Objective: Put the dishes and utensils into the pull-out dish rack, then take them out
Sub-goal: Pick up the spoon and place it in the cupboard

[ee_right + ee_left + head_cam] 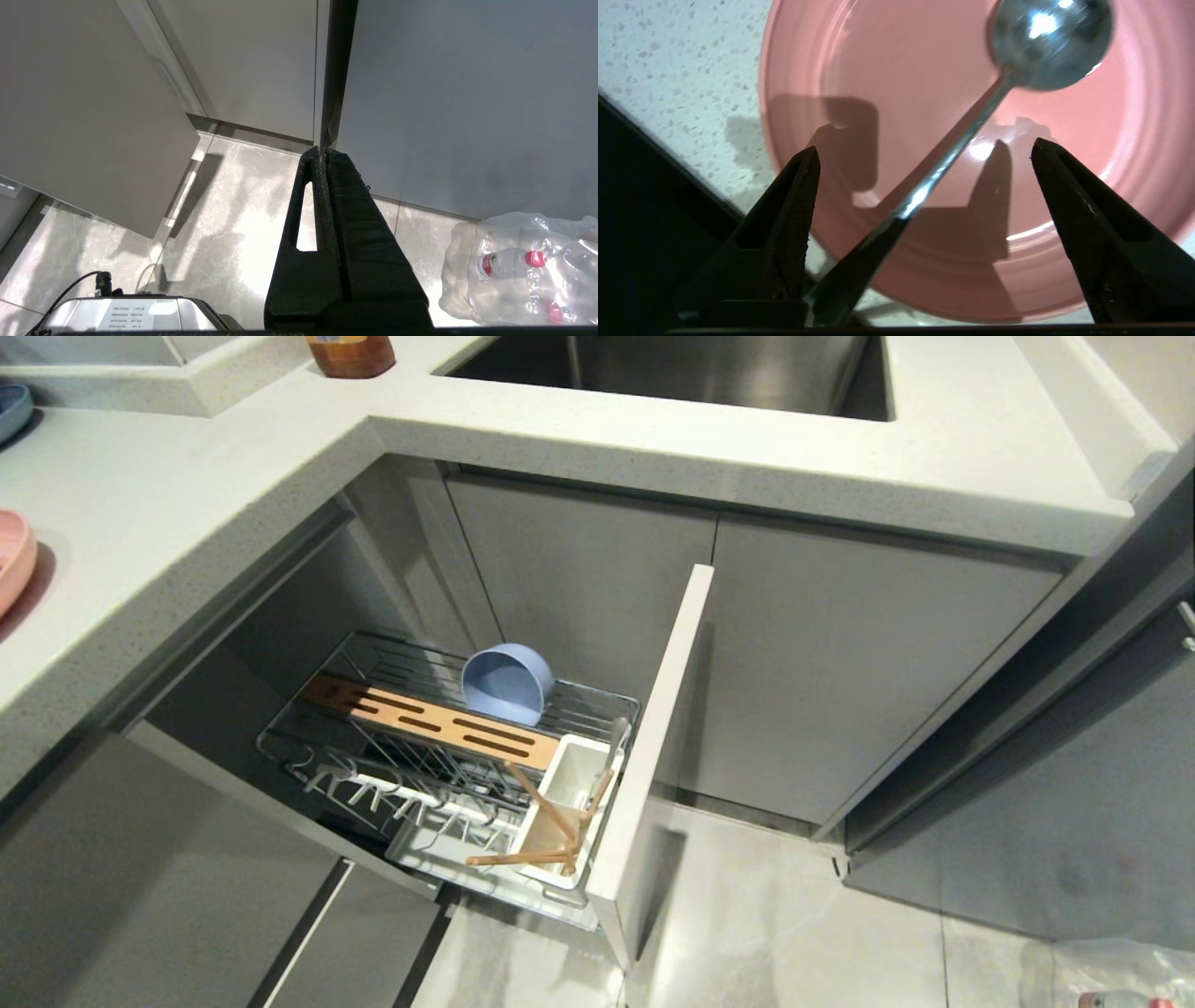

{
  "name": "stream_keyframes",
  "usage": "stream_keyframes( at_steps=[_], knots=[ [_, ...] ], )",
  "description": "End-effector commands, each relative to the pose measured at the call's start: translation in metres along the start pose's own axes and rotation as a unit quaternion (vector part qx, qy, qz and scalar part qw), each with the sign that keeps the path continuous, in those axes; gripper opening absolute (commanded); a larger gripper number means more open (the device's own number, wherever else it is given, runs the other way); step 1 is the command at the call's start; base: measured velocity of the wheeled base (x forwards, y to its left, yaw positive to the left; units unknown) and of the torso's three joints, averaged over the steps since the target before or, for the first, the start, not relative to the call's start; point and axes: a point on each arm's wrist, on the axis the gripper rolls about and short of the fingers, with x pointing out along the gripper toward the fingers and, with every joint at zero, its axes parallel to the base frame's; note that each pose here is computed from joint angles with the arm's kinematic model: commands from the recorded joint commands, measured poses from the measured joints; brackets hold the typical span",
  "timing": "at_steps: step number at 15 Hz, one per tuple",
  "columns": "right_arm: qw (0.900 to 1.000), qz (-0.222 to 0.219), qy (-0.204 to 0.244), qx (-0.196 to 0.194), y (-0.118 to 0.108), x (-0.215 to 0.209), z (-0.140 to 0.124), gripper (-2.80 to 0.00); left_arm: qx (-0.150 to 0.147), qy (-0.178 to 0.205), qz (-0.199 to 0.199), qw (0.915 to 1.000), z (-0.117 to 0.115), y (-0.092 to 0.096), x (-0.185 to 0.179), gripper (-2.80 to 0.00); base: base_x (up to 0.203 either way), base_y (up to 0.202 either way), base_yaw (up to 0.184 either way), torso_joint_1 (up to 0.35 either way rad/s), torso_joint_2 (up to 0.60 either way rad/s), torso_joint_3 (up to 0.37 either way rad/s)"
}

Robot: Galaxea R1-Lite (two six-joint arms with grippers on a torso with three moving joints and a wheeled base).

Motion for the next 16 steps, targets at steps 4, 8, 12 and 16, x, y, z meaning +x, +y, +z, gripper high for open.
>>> stream_keyframes(
  at_steps=[4,8,12,16],
  knots=[
    [1.000,0.000,0.001,0.000,0.000,0.000,0.000,-2.80,0.005,0.024,-0.009,0.9997,-0.011,0.008,0.007,0.00,0.000,0.000,0.000,0.000,0.00,0.000],
    [1.000,0.000,0.001,0.000,0.000,0.000,0.000,-2.80,0.013,0.022,-0.024,0.9994,-0.012,0.007,0.008,0.00,0.000,0.000,0.000,0.000,0.00,0.000],
    [1.000,0.000,0.001,0.000,0.000,0.000,0.000,-2.80,0.025,0.023,-0.035,0.9988,-0.013,0.008,0.011,0.00,0.000,0.000,0.000,0.000,0.00,0.000],
    [1.000,0.000,0.001,0.000,0.000,0.000,0.000,-2.80,0.030,0.034,-0.041,0.9982,-0.018,0.010,0.016,0.00,0.000,0.000,0.000,0.000,0.00,0.000]
  ],
)
